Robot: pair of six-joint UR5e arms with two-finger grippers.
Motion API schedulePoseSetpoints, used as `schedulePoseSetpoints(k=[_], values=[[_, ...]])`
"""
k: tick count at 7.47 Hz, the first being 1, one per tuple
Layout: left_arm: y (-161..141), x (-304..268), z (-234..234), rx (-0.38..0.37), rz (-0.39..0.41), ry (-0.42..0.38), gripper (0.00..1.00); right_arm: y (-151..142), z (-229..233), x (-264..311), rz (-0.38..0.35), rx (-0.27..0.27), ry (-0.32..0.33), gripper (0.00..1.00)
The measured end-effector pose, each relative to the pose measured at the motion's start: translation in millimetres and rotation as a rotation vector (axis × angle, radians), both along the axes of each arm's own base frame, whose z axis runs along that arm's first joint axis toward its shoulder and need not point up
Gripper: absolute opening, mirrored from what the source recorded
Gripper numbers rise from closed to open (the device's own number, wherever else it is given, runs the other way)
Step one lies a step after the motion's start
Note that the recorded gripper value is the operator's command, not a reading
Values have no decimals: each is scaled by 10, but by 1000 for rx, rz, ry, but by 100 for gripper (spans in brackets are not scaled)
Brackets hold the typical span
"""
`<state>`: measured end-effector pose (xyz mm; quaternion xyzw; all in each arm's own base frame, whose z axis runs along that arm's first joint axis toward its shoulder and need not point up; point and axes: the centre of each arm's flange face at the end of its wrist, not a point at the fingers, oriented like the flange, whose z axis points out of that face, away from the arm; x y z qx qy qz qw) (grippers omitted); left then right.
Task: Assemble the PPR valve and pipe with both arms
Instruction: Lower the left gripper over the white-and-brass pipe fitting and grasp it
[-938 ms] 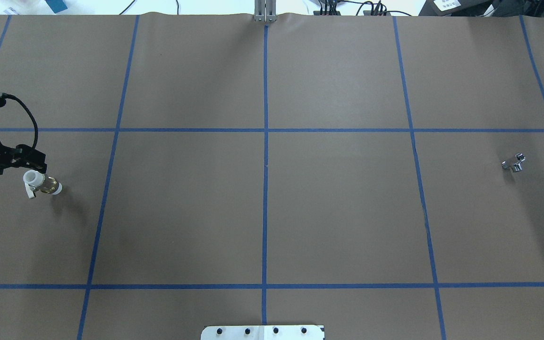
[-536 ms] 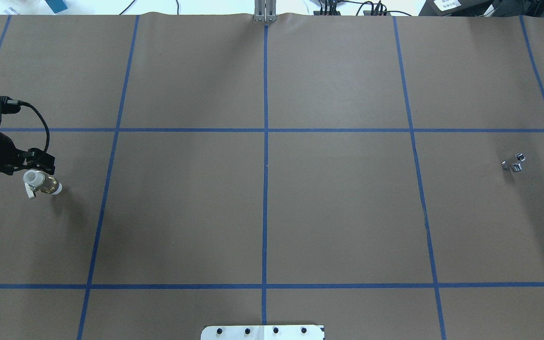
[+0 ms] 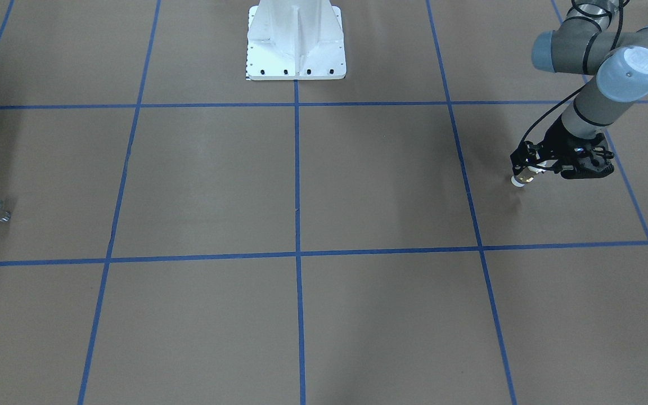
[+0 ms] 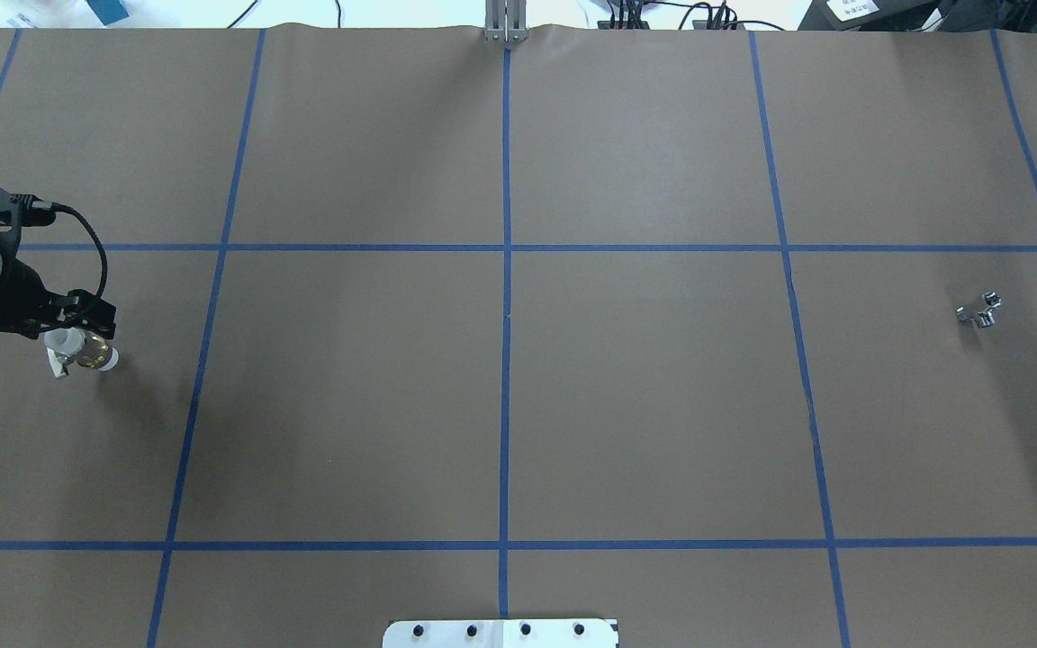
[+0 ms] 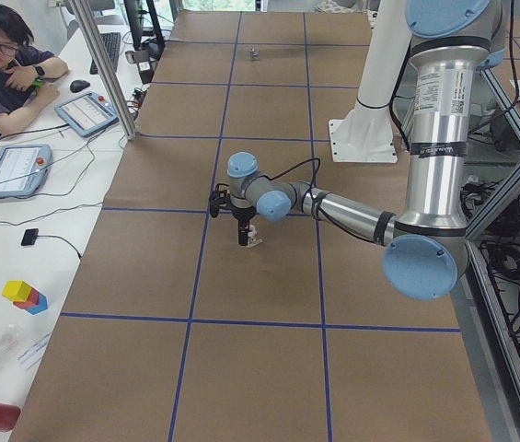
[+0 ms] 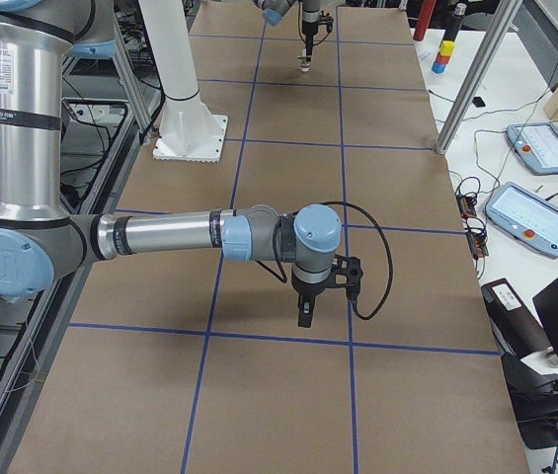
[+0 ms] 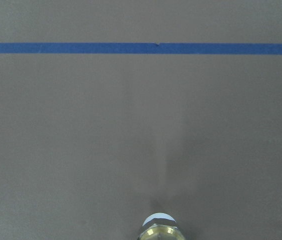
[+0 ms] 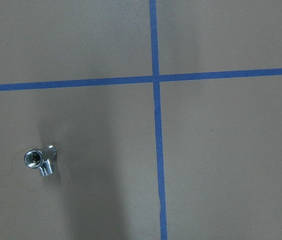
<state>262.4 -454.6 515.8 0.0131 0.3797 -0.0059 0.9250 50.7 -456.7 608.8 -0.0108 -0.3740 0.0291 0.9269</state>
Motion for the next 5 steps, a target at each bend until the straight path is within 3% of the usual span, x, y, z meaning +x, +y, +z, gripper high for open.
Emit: schedulePoseSetpoints(k=[2, 5], values=[[55, -5, -59, 5, 6, 8, 73, 1, 8, 1, 0, -2, 1, 100], [103, -27, -9, -4, 9, 0, 46, 4, 13, 1, 0, -6, 1, 100]])
